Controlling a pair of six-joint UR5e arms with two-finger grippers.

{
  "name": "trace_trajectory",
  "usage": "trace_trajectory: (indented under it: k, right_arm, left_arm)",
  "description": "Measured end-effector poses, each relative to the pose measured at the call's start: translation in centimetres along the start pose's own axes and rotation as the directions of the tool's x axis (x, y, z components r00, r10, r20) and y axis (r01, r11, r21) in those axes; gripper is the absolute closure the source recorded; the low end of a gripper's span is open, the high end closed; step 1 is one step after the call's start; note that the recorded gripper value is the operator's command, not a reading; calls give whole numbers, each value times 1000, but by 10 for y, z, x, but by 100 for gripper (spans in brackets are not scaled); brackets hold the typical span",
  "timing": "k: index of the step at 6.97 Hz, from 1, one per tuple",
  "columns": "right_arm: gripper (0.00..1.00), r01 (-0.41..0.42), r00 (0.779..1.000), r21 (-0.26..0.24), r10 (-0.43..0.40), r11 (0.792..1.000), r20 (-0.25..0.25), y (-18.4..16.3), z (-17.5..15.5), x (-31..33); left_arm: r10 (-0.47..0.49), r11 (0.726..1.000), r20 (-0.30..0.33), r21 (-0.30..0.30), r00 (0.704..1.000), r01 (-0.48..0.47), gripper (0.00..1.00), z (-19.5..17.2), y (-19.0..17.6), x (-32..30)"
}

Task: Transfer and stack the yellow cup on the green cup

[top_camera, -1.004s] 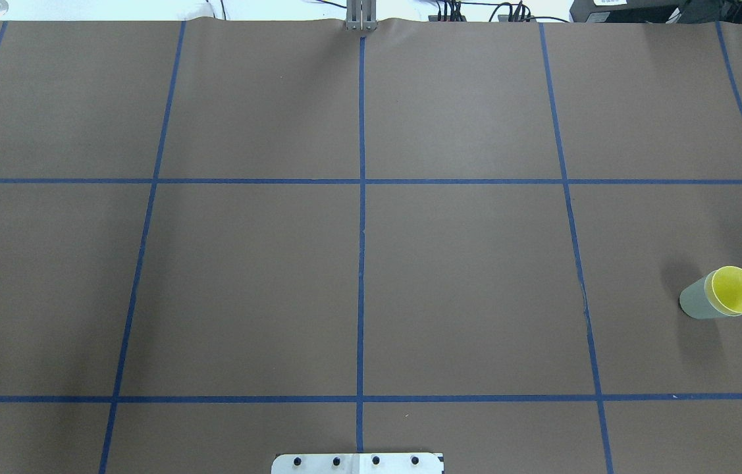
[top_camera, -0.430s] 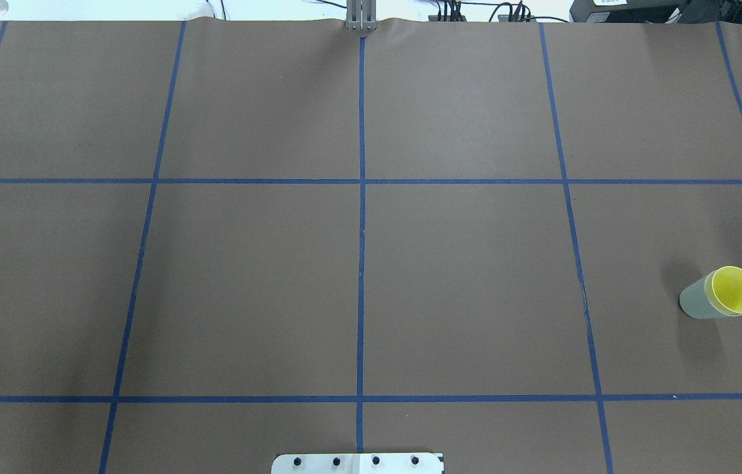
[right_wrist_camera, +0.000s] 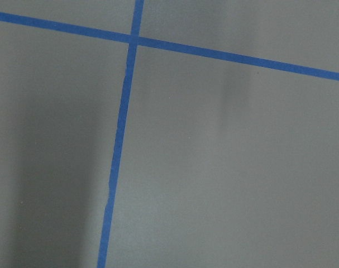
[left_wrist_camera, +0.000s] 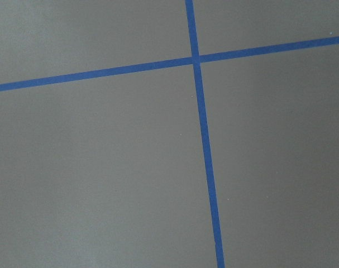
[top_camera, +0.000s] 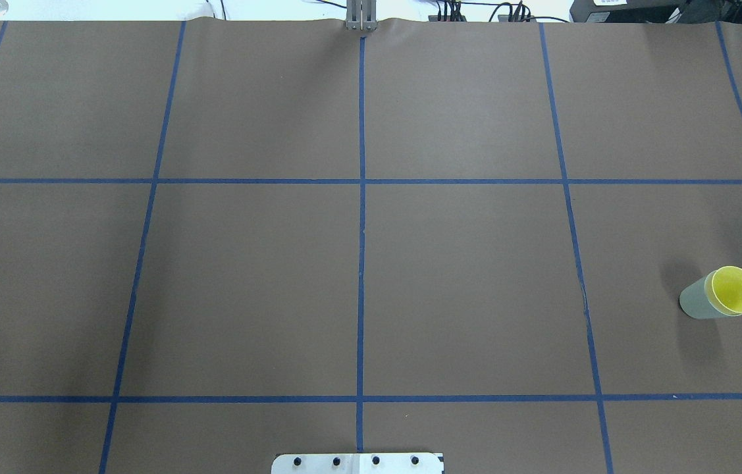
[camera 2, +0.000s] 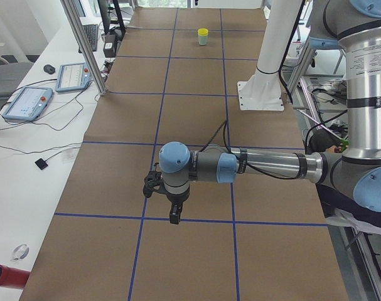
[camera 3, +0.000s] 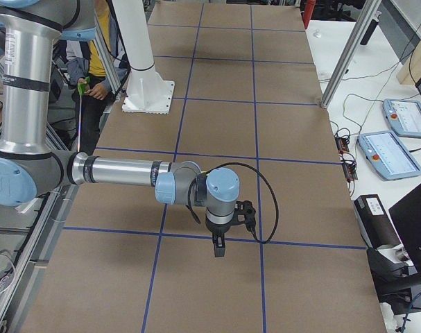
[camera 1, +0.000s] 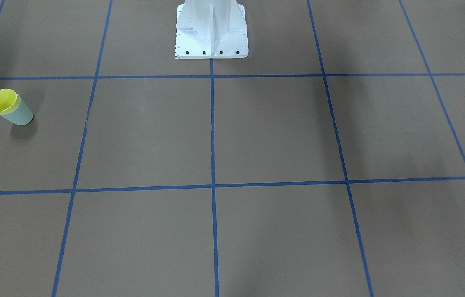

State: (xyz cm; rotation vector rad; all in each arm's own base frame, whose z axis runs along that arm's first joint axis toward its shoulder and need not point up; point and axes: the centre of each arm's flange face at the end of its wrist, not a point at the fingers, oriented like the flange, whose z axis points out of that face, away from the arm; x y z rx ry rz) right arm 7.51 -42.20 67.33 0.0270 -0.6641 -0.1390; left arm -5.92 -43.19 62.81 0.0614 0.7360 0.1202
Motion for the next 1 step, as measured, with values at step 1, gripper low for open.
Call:
trace_trajectory:
  k: [1]
  right_arm:
    - [0, 1, 1000, 0, -1, 1000, 0, 0, 0, 0]
  left_arm:
    - [0, 1000, 0, 1, 1000, 0, 0, 0, 0, 0]
